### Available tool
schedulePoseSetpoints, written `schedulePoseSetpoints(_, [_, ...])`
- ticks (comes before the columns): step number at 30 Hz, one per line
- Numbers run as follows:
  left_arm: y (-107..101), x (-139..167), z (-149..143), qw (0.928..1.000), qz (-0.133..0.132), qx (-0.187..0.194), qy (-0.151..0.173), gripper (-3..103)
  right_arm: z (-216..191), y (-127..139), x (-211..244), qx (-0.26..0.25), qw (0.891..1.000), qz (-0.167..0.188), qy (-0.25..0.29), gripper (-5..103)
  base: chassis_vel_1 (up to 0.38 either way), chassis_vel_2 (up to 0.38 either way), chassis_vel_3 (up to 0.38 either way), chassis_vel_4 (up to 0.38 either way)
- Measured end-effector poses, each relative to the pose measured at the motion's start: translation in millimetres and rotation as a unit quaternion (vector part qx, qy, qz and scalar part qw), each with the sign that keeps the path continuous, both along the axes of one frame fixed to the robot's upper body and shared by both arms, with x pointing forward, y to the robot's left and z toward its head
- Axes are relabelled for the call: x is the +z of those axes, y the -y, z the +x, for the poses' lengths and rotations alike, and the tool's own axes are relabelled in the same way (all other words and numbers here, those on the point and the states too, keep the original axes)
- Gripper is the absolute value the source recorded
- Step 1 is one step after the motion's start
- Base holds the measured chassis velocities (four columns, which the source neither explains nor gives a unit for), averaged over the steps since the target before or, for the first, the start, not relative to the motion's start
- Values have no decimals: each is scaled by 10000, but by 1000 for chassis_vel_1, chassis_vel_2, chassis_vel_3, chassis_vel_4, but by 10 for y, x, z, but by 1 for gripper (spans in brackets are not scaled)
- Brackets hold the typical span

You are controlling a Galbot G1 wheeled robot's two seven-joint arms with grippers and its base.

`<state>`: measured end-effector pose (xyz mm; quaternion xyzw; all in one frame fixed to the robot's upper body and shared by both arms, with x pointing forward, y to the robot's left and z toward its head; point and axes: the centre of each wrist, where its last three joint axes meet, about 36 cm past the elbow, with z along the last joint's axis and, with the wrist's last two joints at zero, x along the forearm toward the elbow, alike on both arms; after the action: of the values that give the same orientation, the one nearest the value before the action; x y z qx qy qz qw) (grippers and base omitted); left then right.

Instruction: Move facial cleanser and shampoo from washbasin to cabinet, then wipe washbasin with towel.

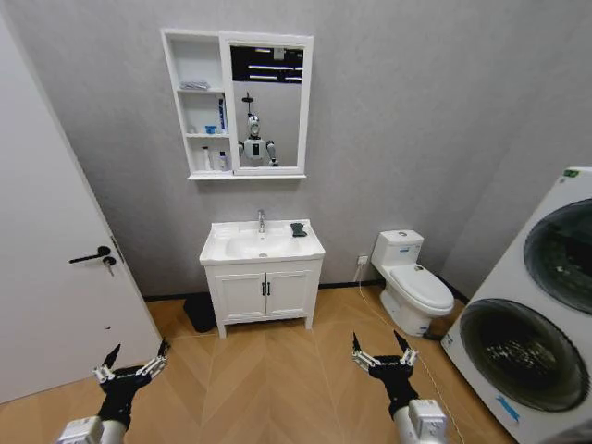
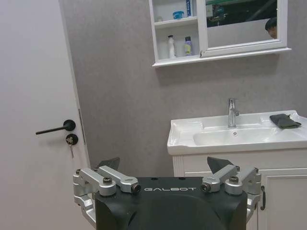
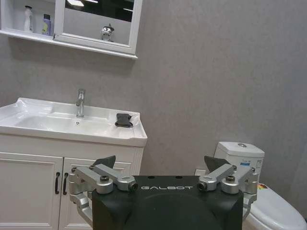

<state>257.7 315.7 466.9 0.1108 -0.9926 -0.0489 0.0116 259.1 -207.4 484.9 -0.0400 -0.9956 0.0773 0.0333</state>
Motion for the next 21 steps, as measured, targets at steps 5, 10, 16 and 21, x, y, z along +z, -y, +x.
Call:
schedulePoseSetpoints(5, [0, 0, 0, 10000, 0, 1, 0, 100, 4, -3, -24, -42, 10000, -38, -34, 100, -18, 35, 43, -42])
schedulePoseSetpoints(10, [-1, 0, -1, 10000, 1, 2, -1, 100, 3, -3, -25, -49, 10000, -41, -40, 100, 0, 0, 0, 0])
schedulePoseSetpoints(16, [-1, 0, -1, 10000, 1, 2, -1, 100, 3, -3, -25, -53, 10000, -42, -44, 100, 0, 0, 0, 0])
schedulePoseSetpoints(21, [-1, 0, -1, 10000, 1, 1, -1, 100, 3, -3, -26, -55, 10000, -43, -46, 100, 0, 0, 0, 0])
